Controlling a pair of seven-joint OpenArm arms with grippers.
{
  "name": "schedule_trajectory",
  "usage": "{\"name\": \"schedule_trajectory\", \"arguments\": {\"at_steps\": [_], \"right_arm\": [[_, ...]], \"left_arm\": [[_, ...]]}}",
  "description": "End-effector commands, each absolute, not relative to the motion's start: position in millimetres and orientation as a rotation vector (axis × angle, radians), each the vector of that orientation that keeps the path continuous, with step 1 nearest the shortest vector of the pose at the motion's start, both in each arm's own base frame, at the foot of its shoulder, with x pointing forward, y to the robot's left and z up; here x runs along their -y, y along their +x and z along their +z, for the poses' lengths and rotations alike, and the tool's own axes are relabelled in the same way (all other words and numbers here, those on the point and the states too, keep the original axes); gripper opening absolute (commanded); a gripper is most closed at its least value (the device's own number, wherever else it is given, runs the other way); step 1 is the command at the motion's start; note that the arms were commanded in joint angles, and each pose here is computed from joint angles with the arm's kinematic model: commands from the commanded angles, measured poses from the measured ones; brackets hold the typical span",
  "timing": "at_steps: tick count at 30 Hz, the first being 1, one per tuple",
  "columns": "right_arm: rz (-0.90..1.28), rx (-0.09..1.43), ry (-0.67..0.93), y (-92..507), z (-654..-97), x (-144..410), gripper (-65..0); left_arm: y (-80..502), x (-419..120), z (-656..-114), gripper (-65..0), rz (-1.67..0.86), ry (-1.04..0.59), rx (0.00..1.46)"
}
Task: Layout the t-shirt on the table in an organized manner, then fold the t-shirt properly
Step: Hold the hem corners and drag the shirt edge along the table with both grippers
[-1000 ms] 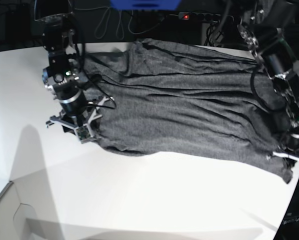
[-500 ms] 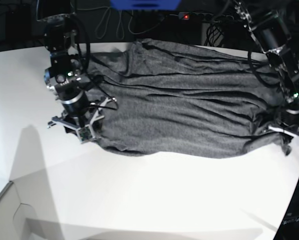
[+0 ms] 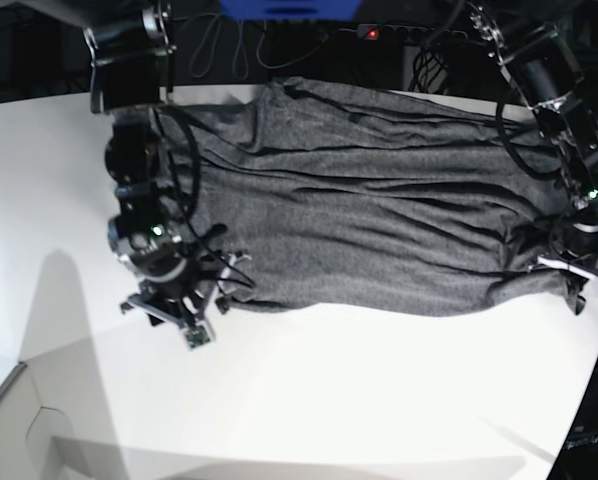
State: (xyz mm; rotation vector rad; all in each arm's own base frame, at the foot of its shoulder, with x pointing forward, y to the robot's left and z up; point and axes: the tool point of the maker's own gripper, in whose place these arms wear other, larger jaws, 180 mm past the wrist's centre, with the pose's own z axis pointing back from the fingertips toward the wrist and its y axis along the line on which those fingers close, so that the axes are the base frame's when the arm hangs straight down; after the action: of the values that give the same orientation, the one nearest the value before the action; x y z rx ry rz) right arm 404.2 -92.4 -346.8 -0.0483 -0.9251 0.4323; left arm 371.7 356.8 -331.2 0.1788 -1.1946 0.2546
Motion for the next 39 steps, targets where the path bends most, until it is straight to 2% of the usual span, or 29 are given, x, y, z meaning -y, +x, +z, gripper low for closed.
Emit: {"name": "schedule_trajectory", "arguments": {"at_steps": [1, 5, 19, 21, 26, 29, 35, 39], "right_arm": [[0.457, 0.962, -0.048, 419, -334, 86, -31.0], [0.518, 0.896, -0.029, 428, -355, 68, -31.0], [0.520, 0.906, 0.038, 439, -393, 63, -31.9], [0.521, 0.924, 0.040, 441, -390, 62, -36.2], [0.521, 0.922, 0.040, 441, -390, 63, -53.7], [0.522, 0.917, 0.032, 440, -391, 67, -60.7], [0.522, 0.910, 0.007, 437, -394, 80, -61.6], [0.503, 0.975, -0.023, 431, -374, 96, -61.6]], "left_arm": [[380, -364, -308, -65.0, 0.248, 0.197, 1.263], [385, -363, -303, -65.0, 0.249, 0.194, 1.274], [385, -365, -301, -65.0, 0.248, 0.196, 1.277], [385, -365, -301, -65.0, 0.248, 0.196, 1.277], [385, -366, -300, -64.9, 0.251, 0.199, 1.281], [385, -366, -298, -64.9, 0.249, 0.201, 1.285], [386, -366, -296, -64.9, 0.249, 0.203, 1.291], [386, -367, -294, -64.9, 0.250, 0.205, 1.299]]}}
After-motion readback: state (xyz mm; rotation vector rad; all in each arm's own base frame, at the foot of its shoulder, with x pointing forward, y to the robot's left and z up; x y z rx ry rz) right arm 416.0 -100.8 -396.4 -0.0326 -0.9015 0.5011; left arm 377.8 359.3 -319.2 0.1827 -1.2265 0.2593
